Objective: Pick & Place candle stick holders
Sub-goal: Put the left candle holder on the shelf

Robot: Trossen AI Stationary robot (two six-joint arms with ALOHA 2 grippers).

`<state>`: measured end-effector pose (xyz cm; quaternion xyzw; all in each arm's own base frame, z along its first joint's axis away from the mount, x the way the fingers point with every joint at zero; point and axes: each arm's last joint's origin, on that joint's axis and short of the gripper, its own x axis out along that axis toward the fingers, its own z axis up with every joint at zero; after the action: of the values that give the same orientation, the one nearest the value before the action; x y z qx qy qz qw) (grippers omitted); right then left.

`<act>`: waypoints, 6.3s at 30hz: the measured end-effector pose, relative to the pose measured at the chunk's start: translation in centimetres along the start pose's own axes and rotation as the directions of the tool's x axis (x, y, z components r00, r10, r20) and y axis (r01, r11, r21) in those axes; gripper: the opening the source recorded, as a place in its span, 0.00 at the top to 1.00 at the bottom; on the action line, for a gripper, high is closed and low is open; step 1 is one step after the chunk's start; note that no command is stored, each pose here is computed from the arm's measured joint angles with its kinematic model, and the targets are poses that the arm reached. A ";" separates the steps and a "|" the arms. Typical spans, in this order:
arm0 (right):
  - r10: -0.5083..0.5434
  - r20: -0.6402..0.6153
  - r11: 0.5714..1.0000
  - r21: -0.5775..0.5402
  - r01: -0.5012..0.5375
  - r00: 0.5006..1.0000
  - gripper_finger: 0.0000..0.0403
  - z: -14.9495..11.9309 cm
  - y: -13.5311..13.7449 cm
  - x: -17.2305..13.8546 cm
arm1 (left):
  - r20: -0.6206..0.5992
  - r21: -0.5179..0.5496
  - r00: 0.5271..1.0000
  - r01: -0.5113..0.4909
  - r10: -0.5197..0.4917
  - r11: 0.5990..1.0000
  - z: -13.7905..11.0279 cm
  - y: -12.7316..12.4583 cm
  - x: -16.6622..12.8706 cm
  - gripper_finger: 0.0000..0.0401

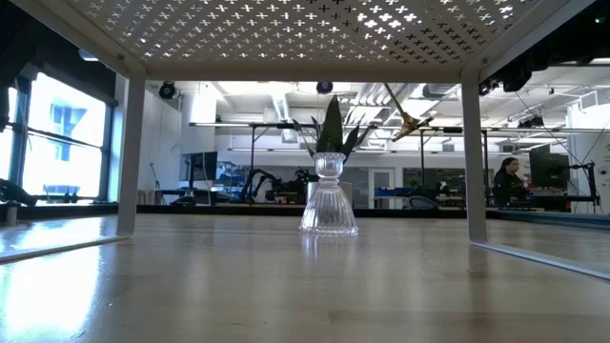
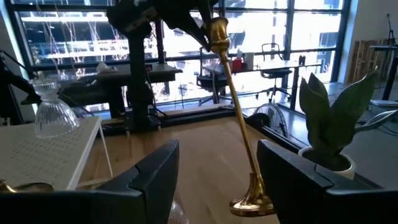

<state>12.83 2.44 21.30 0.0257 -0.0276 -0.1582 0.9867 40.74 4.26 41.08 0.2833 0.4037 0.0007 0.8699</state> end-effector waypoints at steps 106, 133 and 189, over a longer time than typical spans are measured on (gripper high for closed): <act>-0.106 -0.320 0.994 -0.054 0.093 0.942 0.98 1.6 -0.2 9.7 | -0.087 0.068 0.914 -0.392 0.397 0.918 3.0 -4.0 -5.3 0.54; 0.107 0.015 0.993 0.043 -0.107 0.994 0.96 8.9 0.1 0.8 | 0.002 -0.292 0.996 0.090 -0.094 0.952 -1.6 -9.7 -19.0 0.54; 0.651 -0.057 0.754 0.167 -0.636 0.757 0.98 2.6 14.9 1.0 | 0.053 -0.419 0.960 0.271 -0.274 0.867 -1.4 -10.2 -19.1 0.54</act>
<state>18.22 16.13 24.84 0.0909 0.0096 0.1949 0.9766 24.55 -8.01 48.69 0.0285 0.4334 -0.0337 0.9001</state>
